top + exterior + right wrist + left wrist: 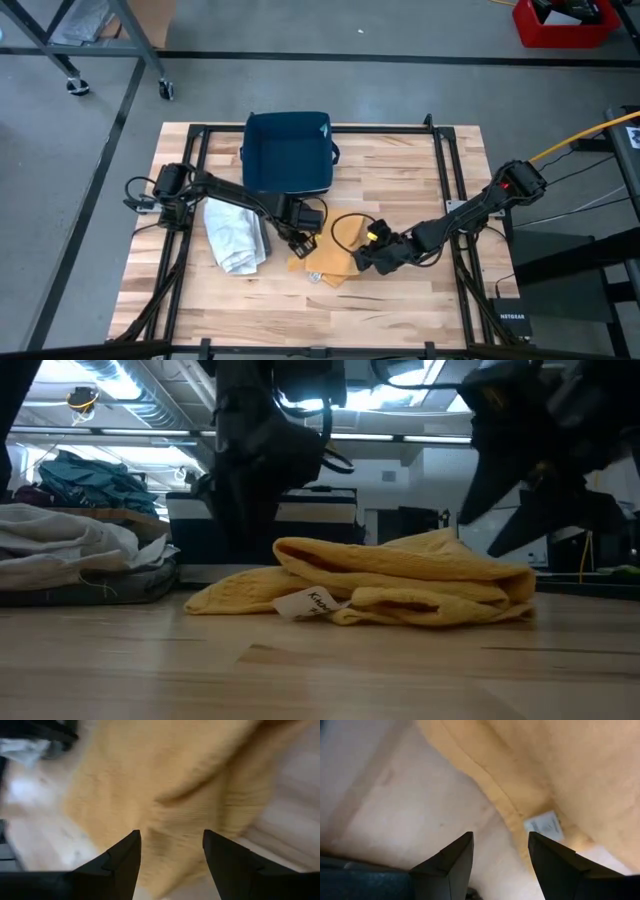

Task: Fold towel
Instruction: Stack the folded yellow towel on top of the folded white patterned towel

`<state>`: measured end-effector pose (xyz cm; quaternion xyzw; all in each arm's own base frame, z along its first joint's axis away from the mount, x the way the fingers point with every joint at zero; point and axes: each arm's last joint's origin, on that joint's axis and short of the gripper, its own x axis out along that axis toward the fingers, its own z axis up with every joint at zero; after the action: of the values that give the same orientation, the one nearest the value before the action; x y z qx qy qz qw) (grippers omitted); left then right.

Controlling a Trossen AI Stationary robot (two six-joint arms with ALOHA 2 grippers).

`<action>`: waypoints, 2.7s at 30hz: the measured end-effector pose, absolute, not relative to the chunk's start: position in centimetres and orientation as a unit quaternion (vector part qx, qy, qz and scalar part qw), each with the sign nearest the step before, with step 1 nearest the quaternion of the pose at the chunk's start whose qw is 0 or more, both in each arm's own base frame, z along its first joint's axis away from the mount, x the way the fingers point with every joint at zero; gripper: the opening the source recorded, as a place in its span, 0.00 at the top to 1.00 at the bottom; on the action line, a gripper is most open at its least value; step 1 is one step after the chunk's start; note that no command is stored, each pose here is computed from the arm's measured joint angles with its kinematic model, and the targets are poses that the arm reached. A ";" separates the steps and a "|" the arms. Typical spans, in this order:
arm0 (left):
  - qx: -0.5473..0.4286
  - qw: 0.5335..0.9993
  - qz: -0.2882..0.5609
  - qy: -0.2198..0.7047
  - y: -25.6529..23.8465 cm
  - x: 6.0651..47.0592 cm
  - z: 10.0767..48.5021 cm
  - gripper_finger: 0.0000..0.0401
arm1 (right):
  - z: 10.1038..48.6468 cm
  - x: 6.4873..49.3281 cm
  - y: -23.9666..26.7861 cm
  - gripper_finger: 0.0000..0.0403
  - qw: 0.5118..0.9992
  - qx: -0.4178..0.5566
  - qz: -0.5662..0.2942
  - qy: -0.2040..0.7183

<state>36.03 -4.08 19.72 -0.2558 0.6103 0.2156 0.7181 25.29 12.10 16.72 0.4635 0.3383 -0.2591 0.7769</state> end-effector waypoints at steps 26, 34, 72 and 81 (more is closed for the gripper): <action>-0.238 0.742 0.373 0.503 -2.1 22.8 33.6 0.55 | 16.3 24.8 12.1 0.46 0.765 0.445 -0.246 0.395; -0.294 0.743 0.398 0.450 -4.0 16.9 36.0 0.55 | 16.3 24.8 12.2 0.46 0.761 0.450 -0.238 0.403; -0.436 0.812 0.269 0.279 -7.8 23.3 20.7 0.55 | 16.0 24.6 12.0 0.46 0.714 0.511 -0.294 0.378; -0.429 0.834 0.230 0.258 -7.6 27.3 18.1 0.55 | 13.8 25.2 12.3 0.46 0.677 0.538 -0.344 0.366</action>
<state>27.35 -7.61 18.08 -0.4295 0.2576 0.2301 0.8344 25.22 12.29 13.76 0.5384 0.3655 -0.3440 0.6769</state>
